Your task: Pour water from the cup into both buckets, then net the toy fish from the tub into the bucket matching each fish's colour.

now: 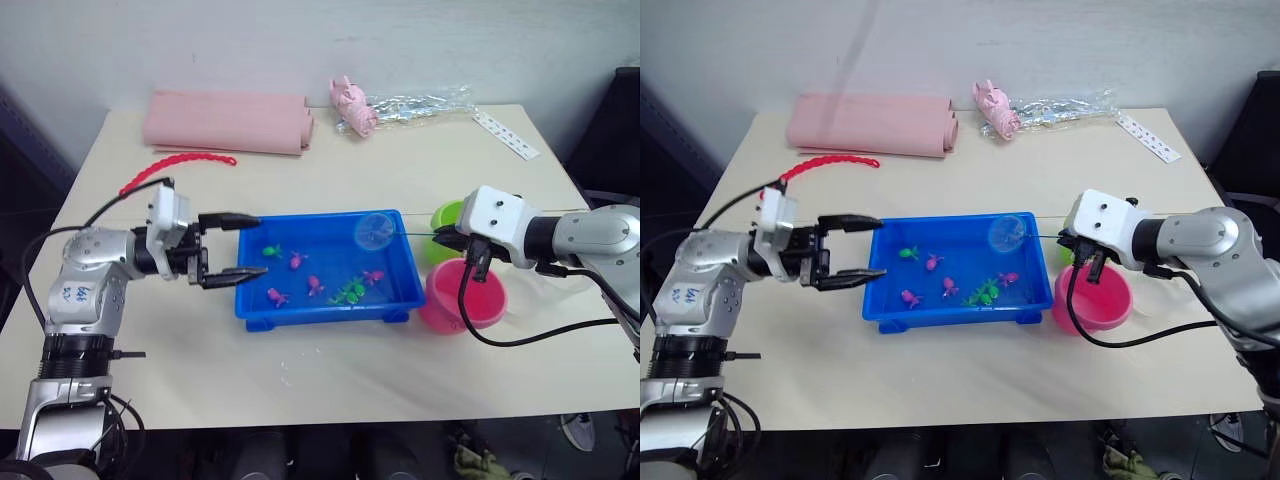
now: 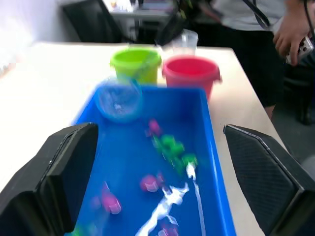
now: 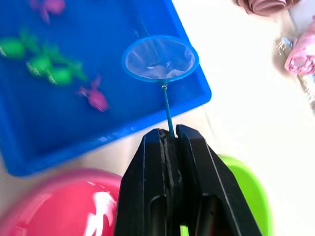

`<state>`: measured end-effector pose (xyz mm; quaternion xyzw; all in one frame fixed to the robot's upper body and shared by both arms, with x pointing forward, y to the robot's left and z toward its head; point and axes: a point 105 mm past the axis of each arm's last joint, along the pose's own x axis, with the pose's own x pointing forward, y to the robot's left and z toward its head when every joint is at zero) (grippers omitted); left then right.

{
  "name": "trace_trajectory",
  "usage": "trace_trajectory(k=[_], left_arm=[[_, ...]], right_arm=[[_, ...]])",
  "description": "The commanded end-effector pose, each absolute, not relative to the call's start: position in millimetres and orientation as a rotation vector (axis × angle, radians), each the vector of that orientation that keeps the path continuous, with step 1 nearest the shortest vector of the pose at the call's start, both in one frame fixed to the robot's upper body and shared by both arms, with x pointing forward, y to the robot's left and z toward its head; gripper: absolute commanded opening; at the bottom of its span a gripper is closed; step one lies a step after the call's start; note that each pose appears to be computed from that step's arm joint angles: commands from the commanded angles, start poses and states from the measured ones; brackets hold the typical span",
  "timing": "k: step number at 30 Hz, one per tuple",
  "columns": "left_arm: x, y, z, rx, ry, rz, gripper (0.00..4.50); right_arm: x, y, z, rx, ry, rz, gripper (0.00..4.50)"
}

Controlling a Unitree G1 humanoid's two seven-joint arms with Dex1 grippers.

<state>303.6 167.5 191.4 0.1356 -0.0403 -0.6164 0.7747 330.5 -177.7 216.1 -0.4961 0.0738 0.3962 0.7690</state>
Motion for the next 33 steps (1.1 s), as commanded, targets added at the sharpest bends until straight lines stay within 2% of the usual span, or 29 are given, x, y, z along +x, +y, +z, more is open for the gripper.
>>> trace_trajectory(k=[1, 19, 25, 33], left_arm=[[294.3, 159.5, 193.8, 0.301, -0.093, -1.373, 4.45], [287.2, 138.7, 168.7, 0.208, -0.047, -1.425, 4.45], [288.7, 137.3, 169.5, 0.217, -0.046, -1.442, 4.45], [290.4, 139.2, 172.7, 0.207, -0.034, -1.431, 4.45]], right_arm=[[335.7, -169.3, 227.8, -1.260, 0.094, 0.883, 0.00], [340.1, -169.2, 218.7, -1.588, 0.296, 0.935, 0.00], [327.5, -167.9, 208.1, -1.520, 0.401, 1.012, 0.00], [322.8, -162.2, 208.4, -1.363, 0.425, 1.011, 0.00]])
